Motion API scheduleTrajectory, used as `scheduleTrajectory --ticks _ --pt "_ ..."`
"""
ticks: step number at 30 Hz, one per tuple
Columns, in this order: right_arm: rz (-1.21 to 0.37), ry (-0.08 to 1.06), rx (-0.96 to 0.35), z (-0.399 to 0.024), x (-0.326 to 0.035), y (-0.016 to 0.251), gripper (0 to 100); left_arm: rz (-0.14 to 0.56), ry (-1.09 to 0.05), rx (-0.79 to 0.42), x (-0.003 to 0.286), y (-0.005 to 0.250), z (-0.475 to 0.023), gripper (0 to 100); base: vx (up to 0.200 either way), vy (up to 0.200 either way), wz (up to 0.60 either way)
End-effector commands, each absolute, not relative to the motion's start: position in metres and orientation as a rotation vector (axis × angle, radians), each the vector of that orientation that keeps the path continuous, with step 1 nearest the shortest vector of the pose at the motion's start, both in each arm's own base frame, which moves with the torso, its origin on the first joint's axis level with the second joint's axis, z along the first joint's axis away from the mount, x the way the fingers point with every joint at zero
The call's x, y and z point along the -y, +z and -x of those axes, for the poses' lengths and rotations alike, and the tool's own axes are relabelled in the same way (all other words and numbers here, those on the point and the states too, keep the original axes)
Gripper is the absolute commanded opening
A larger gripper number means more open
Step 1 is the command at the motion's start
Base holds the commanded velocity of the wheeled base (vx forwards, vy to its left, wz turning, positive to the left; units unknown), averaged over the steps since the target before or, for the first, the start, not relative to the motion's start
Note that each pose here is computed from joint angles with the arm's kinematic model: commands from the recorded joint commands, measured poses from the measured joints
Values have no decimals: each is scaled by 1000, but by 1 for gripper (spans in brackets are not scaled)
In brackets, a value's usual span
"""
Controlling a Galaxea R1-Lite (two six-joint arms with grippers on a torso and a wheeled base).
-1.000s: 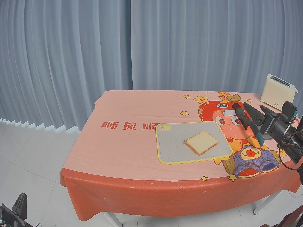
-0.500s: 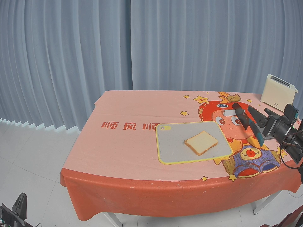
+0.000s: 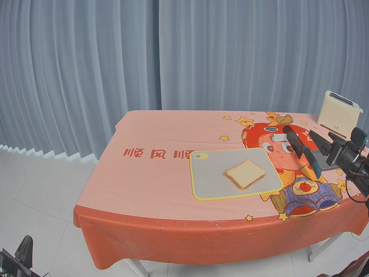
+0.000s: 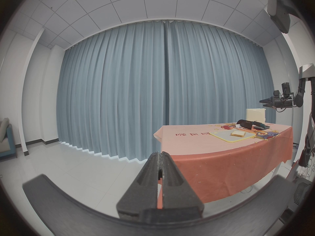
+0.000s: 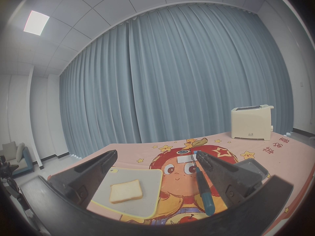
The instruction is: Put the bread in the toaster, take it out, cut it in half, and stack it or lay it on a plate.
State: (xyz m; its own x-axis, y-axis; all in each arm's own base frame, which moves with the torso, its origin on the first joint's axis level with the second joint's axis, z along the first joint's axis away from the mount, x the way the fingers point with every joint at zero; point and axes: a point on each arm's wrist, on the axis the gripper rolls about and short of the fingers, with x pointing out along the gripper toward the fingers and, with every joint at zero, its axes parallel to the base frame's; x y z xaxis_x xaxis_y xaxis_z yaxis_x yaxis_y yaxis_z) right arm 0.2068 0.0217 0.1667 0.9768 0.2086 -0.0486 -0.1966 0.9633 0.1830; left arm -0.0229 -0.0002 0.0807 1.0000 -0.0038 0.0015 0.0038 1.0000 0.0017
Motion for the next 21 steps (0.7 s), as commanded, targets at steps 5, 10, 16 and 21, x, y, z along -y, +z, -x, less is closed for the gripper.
scheduleTrajectory --ticks 5,10,16,21 --pt "-166 206 -65 -206 -14 167 100 -2 -3 0 0 75 23 0 0 0 0" --pt "-155 197 -64 -207 -10 167 100 -2 -3 2 0 76 23 0 0 0 0" --pt "-127 163 -68 -208 -3 165 100 -2 -5 2 0 76 23 0 0 0 0" --pt "-119 150 -67 -208 0 165 100 -2 -3 0 0 75 23 0 0 0 0"
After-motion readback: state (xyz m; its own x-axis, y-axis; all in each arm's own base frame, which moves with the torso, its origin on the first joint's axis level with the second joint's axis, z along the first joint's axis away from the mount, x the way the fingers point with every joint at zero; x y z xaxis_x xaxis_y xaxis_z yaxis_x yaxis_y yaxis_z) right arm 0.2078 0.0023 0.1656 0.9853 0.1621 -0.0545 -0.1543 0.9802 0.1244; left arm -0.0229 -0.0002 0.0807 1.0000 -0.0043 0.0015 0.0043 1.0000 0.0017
